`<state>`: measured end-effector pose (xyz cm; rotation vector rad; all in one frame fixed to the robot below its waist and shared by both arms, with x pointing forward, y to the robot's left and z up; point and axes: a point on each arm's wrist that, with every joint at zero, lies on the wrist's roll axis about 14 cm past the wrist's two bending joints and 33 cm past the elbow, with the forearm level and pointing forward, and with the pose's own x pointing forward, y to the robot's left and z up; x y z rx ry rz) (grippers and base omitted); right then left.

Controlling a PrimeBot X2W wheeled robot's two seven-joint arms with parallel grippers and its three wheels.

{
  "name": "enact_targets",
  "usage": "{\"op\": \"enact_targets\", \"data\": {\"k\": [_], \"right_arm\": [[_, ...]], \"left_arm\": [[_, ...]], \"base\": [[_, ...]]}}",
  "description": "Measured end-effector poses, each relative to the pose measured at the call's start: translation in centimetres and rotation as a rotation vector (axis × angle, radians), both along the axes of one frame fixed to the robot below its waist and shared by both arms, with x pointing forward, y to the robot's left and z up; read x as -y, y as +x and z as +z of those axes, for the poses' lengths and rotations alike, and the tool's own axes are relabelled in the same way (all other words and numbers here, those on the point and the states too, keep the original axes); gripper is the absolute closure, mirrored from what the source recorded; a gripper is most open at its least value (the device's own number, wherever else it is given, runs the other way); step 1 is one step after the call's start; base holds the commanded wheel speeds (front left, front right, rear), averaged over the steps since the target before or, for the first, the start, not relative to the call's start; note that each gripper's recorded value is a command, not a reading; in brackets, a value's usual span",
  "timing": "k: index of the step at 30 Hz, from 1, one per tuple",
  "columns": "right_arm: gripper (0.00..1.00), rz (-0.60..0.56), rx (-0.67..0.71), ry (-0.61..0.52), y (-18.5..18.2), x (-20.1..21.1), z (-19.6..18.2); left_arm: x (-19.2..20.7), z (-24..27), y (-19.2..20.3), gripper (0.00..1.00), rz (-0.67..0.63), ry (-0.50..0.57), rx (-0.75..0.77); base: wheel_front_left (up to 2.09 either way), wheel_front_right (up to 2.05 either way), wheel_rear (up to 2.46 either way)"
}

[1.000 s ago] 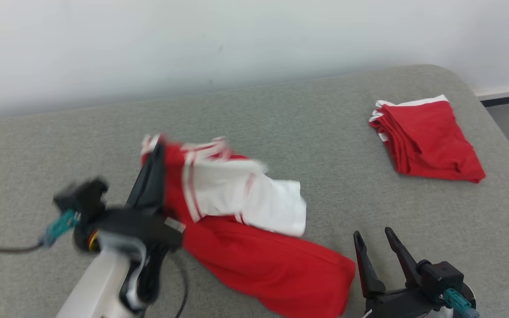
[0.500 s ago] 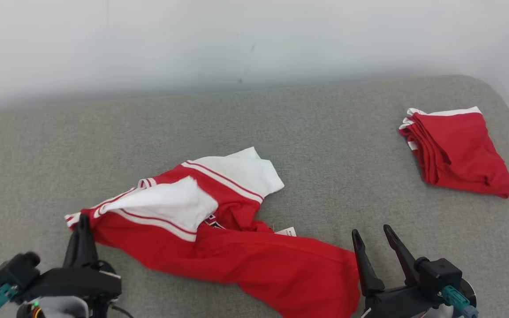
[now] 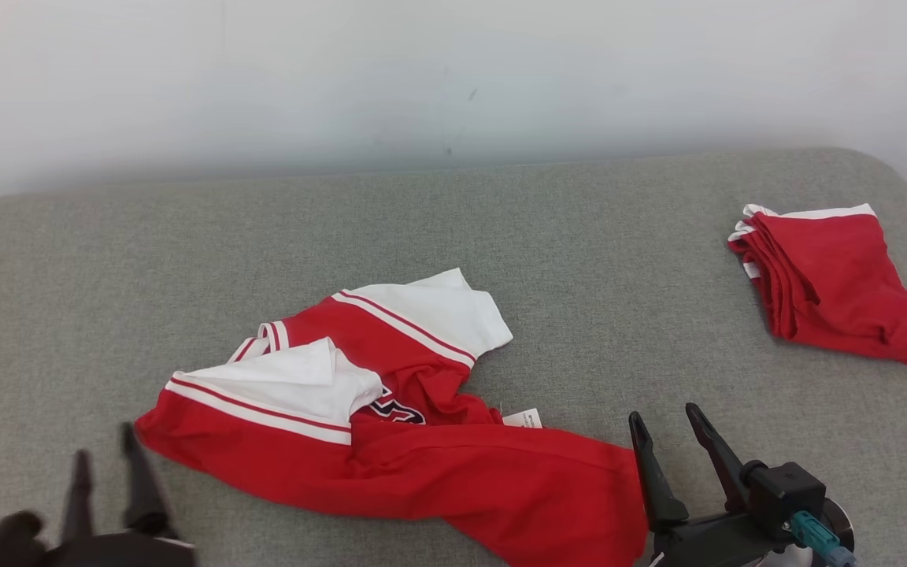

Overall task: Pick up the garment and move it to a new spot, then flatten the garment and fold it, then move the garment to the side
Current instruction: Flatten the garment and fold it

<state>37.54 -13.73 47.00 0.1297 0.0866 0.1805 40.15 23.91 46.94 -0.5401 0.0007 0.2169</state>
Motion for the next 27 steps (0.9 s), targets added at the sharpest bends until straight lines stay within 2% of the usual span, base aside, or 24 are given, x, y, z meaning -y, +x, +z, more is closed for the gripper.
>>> {"op": "enact_targets", "data": {"k": [7, 10, 18, 27], "right_arm": [[0.00, 0.001, -0.010, -0.002, -0.2, 0.0, -0.2], [0.00, -0.011, -0.022, 0.002, -0.4, 0.4, -0.5], [0.00, -0.086, -0.023, 0.002, -0.8, 2.8, -0.6], [0.00, -0.135, -0.053, 0.004, -1.3, 4.3, -1.7]], "left_arm": [[9.3, 1.4, 2.4, 0.00, -0.342, 0.175, 0.009], [12.1, 1.0, 3.5, 0.00, -0.446, 0.243, -0.033], [12.9, -2.2, 6.2, 0.00, -0.500, 0.473, -0.203], [14.7, -3.7, 7.4, 0.00, -0.558, 0.506, -0.253]], "base": [[0.00, 0.00, 0.00], [0.00, 0.00, 0.00], [0.00, 0.00, 0.00], [0.00, 0.00, 0.00]]}}
